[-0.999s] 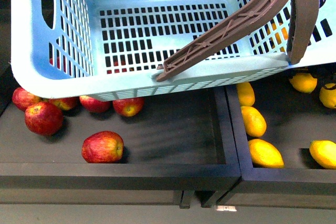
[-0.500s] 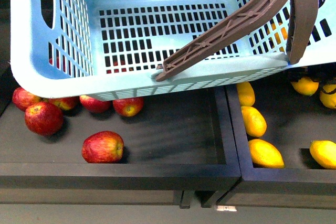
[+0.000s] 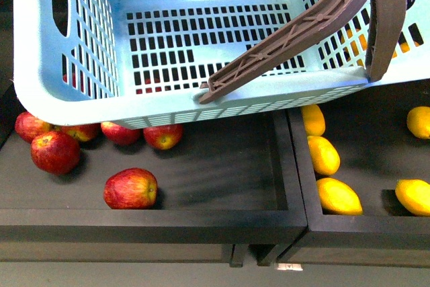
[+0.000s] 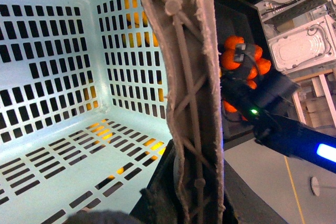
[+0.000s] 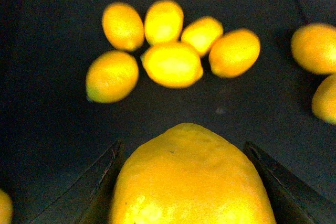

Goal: Pick lemon and mango into basket

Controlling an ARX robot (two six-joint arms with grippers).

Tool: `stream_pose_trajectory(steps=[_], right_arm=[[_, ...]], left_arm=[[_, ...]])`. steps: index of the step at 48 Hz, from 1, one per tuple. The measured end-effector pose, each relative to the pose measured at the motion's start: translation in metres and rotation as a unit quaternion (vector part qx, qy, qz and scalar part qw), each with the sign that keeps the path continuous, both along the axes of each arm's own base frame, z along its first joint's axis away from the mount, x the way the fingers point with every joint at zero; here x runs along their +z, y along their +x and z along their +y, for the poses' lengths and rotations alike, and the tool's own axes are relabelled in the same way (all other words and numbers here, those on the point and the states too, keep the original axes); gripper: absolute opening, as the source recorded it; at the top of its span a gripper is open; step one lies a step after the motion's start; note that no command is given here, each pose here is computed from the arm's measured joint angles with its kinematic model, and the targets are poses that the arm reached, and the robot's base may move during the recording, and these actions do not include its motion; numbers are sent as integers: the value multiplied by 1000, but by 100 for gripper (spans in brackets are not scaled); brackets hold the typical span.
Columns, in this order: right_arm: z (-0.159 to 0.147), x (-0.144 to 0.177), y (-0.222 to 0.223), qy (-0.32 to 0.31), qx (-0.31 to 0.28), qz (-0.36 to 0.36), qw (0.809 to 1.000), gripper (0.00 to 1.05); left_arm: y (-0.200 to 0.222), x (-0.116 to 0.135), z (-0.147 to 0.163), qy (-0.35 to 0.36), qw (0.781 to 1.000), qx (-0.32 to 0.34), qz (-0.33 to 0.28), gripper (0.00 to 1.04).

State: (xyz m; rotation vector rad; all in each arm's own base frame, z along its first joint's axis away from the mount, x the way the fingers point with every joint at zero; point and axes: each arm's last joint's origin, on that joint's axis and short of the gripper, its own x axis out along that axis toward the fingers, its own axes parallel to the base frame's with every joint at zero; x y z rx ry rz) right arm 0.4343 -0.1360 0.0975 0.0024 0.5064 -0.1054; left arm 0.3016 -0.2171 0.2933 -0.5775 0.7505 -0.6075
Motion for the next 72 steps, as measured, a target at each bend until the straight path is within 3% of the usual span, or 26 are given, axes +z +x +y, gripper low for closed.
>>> stream_pose_trajectory(steps=[11,24,31,41,50,53,59,62,72], right_arm=[[37,87,-52,21,50,-88,995,59],[117,166,-80,25,135,-184,973,59],[155,170,-74,22,157,-183,970,59],[213,140,-61,16,210,-136,968,60],[217,137,-71,17,181,-142,973,94],[212,143,-81,21,163,-158,974,97],[205,163,-97,18,122,-209,970,92],[196,162,-113,7,65,-261,963,79],[170,121,-167,2,53,-248,967,37]], left_arm=[[0,0,0,0,1000,0,0,7],[0,0,0,0,1000,0,0,7],[0,0,0,0,1000,0,0,7],[0,0,0,0,1000,0,0,7],[0,0,0,1,1000,1,0,7],[0,0,0,3,1000,2,-2,7],[0,-1,0,1,1000,4,4,7],[0,-1,0,3,1000,1,2,7],[0,-2,0,2,1000,0,3,7]])
